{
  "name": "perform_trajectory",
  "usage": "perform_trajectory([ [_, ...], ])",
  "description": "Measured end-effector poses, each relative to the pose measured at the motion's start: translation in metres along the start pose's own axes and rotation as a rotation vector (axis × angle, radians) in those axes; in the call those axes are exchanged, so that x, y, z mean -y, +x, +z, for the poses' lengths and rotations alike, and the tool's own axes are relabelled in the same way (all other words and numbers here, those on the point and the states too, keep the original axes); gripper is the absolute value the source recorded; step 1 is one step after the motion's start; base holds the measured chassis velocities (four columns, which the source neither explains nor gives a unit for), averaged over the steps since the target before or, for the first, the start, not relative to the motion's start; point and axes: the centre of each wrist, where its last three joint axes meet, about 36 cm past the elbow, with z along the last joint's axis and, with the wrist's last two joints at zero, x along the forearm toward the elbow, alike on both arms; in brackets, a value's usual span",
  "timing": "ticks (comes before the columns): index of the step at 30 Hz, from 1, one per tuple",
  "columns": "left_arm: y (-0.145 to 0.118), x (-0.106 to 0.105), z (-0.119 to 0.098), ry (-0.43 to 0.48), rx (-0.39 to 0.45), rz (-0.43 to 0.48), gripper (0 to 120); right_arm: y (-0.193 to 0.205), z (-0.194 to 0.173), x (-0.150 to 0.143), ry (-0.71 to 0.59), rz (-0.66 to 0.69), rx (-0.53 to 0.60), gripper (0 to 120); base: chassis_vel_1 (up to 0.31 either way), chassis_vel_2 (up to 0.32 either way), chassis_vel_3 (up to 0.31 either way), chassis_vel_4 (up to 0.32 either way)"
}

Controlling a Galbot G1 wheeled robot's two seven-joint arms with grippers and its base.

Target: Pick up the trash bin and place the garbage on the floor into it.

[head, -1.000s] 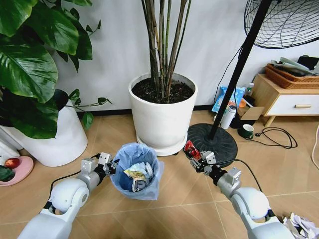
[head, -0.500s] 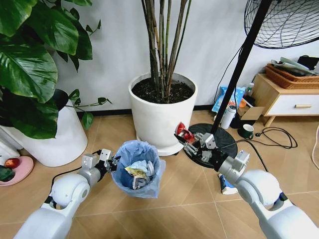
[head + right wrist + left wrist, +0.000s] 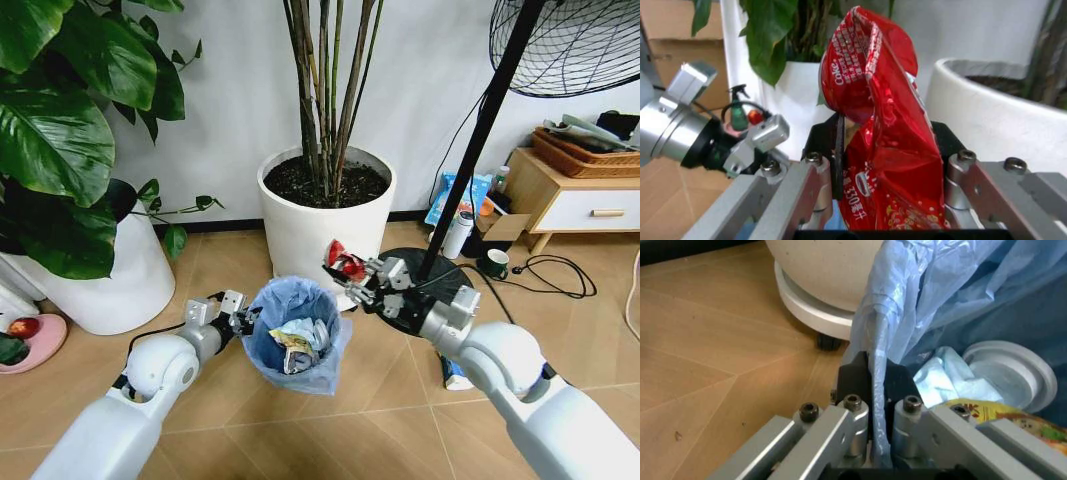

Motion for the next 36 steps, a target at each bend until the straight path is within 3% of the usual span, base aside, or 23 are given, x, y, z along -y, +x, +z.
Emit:
perform_trajectory([
  [20, -0.002, 0.0, -0.002, 0.015, 0.012, -0.008, 0, -0.057, 0.038, 0.002, -0.03, -0.032, -0.053, 29, 0.0, 0.0, 0.0, 0.0],
  [36, -0.002, -0.001, -0.002, 0.02, 0.012, -0.01, 0, -0.068, 0.045, 0.005, -0.03, -0.017, -0.061, 86, 0.0, 0.0, 0.0, 0.0],
])
